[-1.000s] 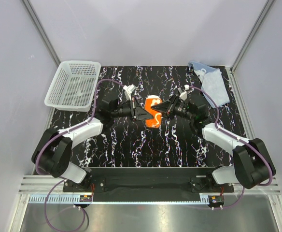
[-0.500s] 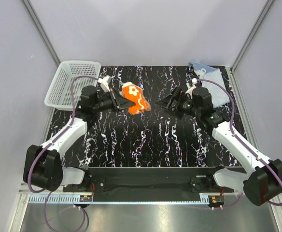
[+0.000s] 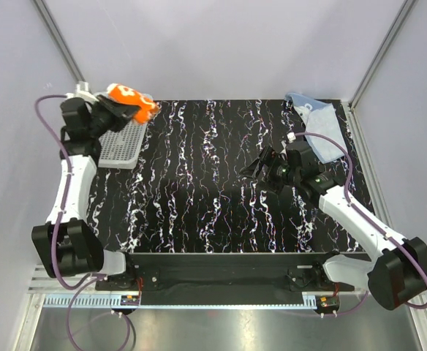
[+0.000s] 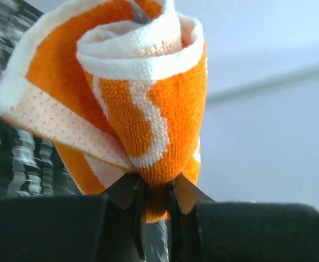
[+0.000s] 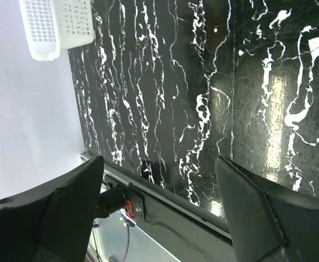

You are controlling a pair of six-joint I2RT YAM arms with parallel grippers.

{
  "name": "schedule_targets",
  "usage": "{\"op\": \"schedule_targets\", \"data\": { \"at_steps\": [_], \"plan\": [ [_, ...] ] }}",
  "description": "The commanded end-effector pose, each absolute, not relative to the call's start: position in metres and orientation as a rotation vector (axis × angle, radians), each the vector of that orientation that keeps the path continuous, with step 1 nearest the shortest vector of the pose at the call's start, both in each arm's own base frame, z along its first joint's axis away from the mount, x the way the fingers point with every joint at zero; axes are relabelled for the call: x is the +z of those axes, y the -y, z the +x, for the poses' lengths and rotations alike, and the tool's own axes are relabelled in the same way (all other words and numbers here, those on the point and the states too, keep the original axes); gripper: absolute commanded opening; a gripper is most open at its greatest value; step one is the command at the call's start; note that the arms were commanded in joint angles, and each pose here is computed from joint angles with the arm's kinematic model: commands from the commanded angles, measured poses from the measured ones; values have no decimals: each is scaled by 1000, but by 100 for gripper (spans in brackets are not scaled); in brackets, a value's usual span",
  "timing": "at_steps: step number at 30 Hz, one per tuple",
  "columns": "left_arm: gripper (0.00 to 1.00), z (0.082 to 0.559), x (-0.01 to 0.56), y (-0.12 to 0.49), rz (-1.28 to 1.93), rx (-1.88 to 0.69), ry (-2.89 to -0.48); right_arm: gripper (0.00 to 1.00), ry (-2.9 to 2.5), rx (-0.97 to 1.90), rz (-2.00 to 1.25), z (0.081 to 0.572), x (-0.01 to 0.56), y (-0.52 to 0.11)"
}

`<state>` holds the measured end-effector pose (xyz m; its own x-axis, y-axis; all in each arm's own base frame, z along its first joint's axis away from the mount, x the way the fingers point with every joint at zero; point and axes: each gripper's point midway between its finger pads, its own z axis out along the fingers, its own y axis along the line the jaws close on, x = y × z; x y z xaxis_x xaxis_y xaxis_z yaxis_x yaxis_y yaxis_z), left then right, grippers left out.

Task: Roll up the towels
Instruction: Place the rolled towel into the container

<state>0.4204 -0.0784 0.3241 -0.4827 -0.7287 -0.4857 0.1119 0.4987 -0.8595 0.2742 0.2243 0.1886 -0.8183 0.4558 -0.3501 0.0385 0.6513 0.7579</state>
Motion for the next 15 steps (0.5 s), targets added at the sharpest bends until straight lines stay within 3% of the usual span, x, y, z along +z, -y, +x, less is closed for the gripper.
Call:
{"op": "schedule_targets", "data": {
  "at_steps": [1,5,15],
  "plan": [
    [0,433,308,3,-769,-785,-1827,89,-2371,1044,342,272,180,-225],
    [0,417,263,-66,-1070,-565,-1844,89,-2401,1051,330,270,172,-227],
    [0,440,195,-110,-1206,-374,-1977,88,-2472,1037,320,271,149,-230]
  ]
}}
